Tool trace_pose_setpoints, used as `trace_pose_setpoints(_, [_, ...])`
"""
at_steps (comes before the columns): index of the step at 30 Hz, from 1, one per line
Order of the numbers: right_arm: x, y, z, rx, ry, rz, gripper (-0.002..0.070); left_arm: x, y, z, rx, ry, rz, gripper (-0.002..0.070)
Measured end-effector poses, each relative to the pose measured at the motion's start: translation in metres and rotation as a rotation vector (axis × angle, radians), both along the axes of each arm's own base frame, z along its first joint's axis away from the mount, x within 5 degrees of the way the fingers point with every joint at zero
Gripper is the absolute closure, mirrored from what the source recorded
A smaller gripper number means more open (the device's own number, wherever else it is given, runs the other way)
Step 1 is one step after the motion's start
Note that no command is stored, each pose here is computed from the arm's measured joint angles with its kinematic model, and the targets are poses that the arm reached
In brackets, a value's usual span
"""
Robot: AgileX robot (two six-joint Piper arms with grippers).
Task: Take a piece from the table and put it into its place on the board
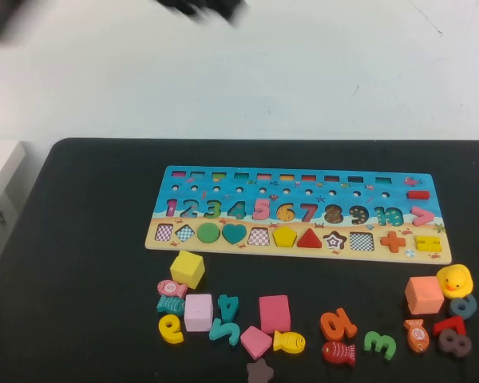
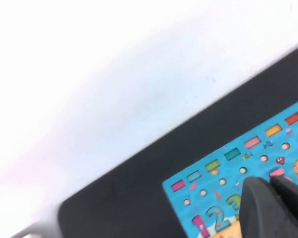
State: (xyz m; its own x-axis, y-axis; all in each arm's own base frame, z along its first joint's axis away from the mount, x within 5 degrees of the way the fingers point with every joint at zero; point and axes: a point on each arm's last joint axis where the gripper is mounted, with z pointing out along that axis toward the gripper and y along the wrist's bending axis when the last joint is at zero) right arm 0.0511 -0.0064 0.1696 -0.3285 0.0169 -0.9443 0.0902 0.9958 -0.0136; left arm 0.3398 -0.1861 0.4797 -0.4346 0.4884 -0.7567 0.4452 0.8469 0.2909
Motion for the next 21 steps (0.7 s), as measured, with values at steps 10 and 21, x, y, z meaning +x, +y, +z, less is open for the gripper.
trace_pose_setpoints(10, [0.000,0.000,0.000,0.000,0.000,0.000,0.0657,-0.169,0.098,0.101,-0.199,-0.269,-0.057,0.0675])
trace_pose_setpoints(21, [0.000,0.000,0.000,0.000,0.000,0.000,0.0658,-0.293,0.174,-0.006,-0.518,-0.646,-0.054,0.0675])
